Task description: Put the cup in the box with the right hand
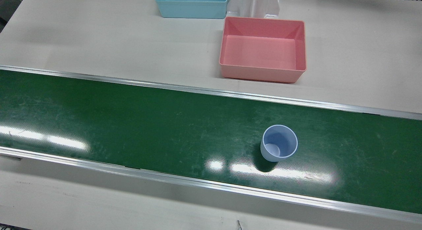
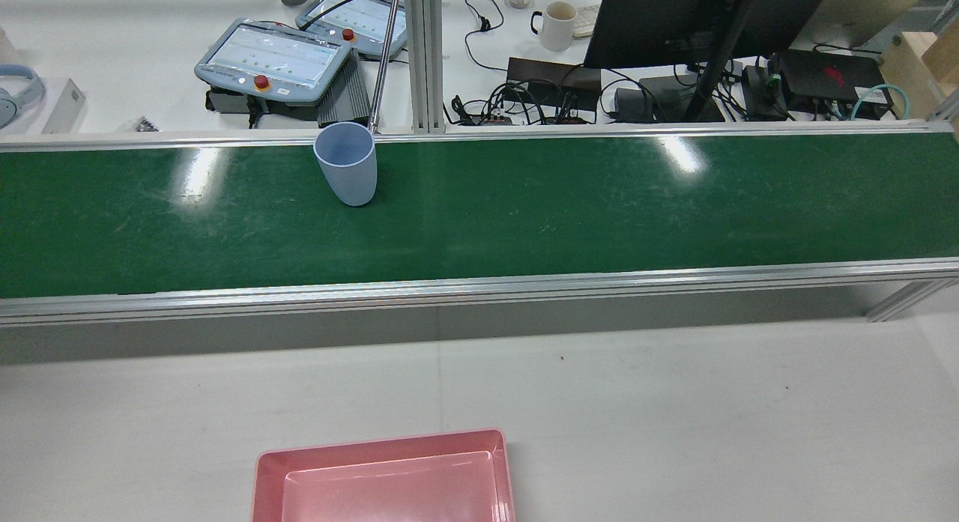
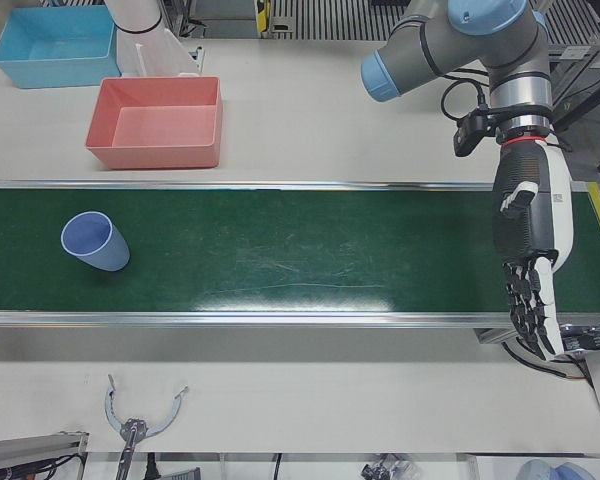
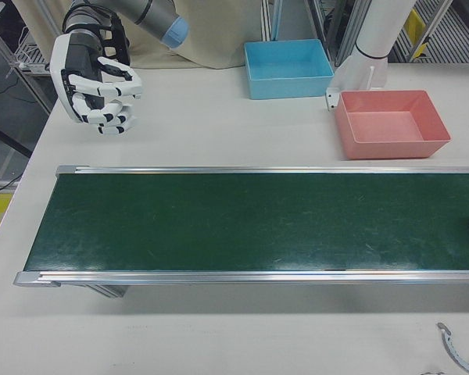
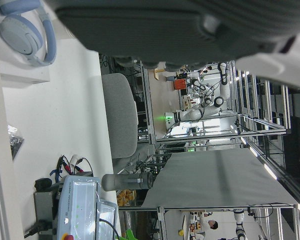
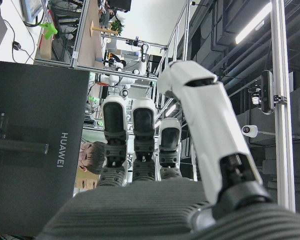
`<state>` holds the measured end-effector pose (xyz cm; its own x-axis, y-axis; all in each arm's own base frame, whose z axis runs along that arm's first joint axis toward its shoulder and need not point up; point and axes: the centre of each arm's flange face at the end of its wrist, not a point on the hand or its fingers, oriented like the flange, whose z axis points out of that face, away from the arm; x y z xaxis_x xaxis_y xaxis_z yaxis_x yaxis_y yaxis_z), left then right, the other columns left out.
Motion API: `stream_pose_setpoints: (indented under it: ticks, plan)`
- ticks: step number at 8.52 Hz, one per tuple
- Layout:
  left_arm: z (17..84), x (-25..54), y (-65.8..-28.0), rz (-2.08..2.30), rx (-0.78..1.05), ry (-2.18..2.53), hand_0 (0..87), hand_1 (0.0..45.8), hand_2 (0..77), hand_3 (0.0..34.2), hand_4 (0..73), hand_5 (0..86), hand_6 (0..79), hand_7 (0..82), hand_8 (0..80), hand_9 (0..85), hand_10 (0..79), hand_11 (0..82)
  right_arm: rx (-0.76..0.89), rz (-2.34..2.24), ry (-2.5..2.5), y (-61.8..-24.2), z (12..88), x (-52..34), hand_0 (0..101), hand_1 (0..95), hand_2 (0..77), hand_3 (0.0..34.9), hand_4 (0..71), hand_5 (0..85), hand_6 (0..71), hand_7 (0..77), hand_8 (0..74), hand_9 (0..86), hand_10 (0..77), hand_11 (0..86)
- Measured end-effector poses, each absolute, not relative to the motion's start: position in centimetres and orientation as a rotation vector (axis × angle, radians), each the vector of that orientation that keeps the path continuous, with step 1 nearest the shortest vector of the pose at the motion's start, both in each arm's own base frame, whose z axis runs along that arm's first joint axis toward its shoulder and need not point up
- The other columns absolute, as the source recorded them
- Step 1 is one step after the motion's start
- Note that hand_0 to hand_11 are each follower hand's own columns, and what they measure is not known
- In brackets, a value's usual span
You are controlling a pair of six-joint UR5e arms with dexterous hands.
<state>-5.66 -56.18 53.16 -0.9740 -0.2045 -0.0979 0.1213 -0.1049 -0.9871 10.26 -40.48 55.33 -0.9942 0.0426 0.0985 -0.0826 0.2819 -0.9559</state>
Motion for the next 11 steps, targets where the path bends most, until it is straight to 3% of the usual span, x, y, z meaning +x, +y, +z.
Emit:
stream_pose_setpoints:
  ticks: [11]
  plan:
    - [53.17,-5.68,-56.17,-2.183,-0.093,1.939,0.0,0.5,0.5,0.0,0.0,0.0,0.0,0.0,0.0,0.5,0.0,0.0,0.038,1.821,-2.430,-40.47,55.29,10.26,80,36.5,36.5,0.0,32.7,20.7,22.4,69.8,44.7,57.3,33.8,51.3]
